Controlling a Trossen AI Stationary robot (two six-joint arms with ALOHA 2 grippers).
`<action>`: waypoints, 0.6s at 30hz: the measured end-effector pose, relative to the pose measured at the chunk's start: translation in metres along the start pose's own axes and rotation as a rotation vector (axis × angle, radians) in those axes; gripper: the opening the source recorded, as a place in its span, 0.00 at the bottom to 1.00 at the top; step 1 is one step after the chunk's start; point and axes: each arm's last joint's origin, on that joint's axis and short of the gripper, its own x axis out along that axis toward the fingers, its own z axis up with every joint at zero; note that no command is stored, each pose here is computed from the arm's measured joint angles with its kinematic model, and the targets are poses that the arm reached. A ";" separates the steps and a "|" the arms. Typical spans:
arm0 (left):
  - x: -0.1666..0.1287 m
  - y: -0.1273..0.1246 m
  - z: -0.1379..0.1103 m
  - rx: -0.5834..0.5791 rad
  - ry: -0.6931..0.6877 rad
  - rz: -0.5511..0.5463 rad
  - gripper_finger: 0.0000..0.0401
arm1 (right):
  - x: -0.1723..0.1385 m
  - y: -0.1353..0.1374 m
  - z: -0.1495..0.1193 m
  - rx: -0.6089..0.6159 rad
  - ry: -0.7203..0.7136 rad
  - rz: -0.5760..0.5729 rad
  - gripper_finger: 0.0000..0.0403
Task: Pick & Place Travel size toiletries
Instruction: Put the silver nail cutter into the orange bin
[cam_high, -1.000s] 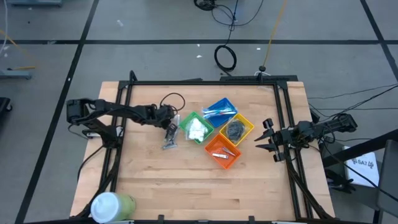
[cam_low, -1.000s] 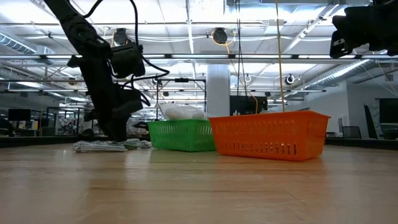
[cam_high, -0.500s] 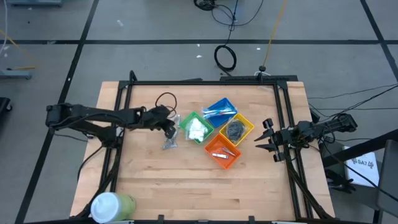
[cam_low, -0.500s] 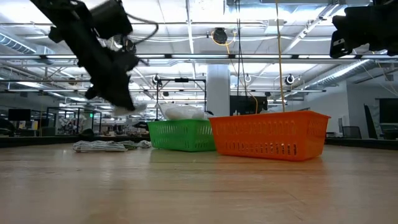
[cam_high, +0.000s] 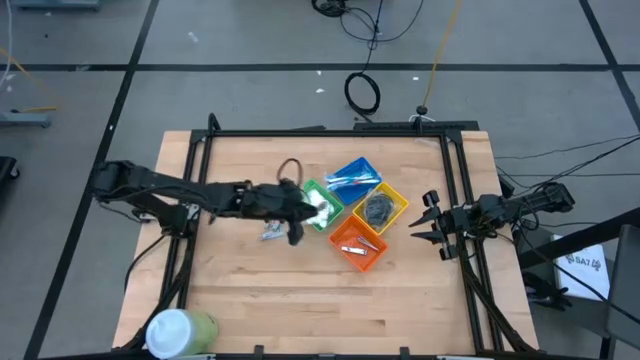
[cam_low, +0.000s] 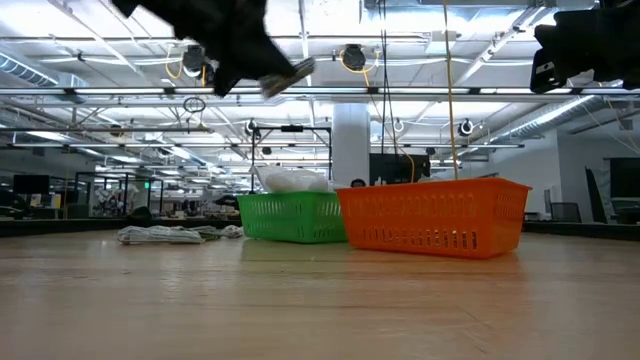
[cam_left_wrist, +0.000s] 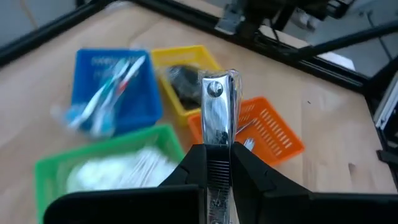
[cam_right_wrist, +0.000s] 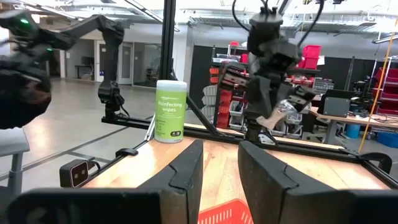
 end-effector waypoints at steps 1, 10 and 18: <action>0.006 -0.005 0.005 0.027 0.003 -0.004 0.07 | 0.000 0.000 0.000 0.000 0.000 0.000 0.23; 0.082 -0.038 0.028 0.194 0.089 -0.085 0.07 | 0.000 0.000 0.000 0.000 0.001 0.000 0.23; 0.147 -0.046 0.003 0.193 0.209 -0.140 0.09 | 0.000 0.000 0.000 0.000 0.001 0.000 0.23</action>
